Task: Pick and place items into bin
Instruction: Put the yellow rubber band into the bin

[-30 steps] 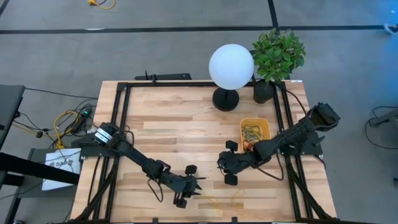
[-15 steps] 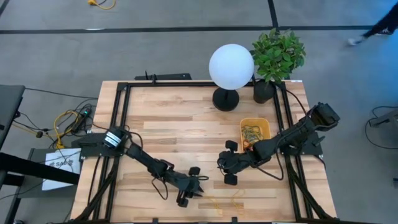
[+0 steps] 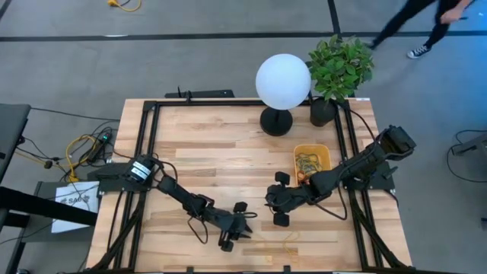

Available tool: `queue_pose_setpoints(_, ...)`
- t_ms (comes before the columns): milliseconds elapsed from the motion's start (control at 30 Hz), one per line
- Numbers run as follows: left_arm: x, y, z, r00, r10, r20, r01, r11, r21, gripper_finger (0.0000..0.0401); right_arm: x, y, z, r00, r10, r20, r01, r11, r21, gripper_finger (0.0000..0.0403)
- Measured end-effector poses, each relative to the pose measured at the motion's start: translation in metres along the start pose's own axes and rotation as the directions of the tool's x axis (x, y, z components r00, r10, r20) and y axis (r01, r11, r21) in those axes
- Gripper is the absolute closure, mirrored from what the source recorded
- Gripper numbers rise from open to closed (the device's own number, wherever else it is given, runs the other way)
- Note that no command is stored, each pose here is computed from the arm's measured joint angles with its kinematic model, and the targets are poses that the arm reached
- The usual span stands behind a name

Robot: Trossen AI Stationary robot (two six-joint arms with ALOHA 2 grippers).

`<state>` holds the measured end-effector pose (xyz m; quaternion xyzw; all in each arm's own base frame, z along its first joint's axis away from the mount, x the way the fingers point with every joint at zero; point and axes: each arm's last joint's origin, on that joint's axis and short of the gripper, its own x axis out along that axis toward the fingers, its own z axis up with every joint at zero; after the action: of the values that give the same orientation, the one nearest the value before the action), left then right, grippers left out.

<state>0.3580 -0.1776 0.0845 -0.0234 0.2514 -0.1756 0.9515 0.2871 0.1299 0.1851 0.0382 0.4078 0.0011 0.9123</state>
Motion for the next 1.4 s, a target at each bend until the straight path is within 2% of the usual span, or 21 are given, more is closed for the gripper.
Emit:
queue_pose_setpoints(300,0.005,-0.002,0.013,1.0,0.014,0.001,-0.014,1.0,0.022,0.0313,0.0,0.0,0.0,1.0,0.001,0.002,-0.001,1.0,0.001,0.0294)
queue_pose_setpoints(533,0.005,0.0,0.005,0.988,0.078,-0.134,-0.079,0.997,-0.001,0.0313,0.0,0.0,0.0,1.0,0.001,0.002,-0.001,1.0,0.0,0.0294)
queue_pose_setpoints(633,0.005,-0.002,0.003,0.984,0.081,-0.158,-0.086,0.996,-0.027,0.0313,0.0,0.0,0.0,1.0,0.001,0.002,-0.001,1.0,0.001,0.0294)
queue_pose_setpoints(733,0.004,-0.005,0.002,0.983,0.091,-0.162,-0.094,0.996,-0.008,0.0314,0.0,0.0,0.0,1.0,0.002,0.004,-0.002,1.0,0.001,0.0294)
queue_pose_setpoints(833,0.004,-0.009,0.0,0.98,0.111,-0.163,-0.106,0.994,0.039,0.0327,0.0,0.0,0.0,1.0,0.002,0.004,-0.002,1.0,0.001,0.0294)
queue_pose_setpoints(967,0.003,-0.011,-0.001,0.979,0.124,-0.164,-0.112,0.991,0.077,0.0368,0.0,0.0,0.001,1.0,0.003,0.007,-0.003,1.0,0.002,0.0294)
queue_pose_setpoints(1033,0.003,-0.011,-0.001,0.979,0.124,-0.162,-0.111,0.99,0.083,0.0391,0.0,0.0,0.001,1.0,0.003,0.008,-0.003,1.0,0.002,0.0294)
queue_pose_setpoints(1133,0.003,-0.012,0.002,0.983,0.128,-0.13,-0.12,0.99,0.067,0.0396,0.0,0.0,0.001,1.0,0.005,0.011,-0.005,1.0,0.003,0.0294)
queue_pose_setpoints(1267,-0.012,-0.014,0.022,0.987,0.135,-0.092,-0.13,0.99,0.059,0.04,0.0,0.002,0.005,0.998,0.022,0.052,-0.022,1.0,0.014,0.0294)
queue_pose_setpoints(1400,-0.044,-0.019,0.069,0.981,0.19,0.025,-0.192,0.975,0.109,0.0401,-0.001,0.005,0.012,0.991,0.051,0.124,-0.056,0.998,0.033,0.0294)
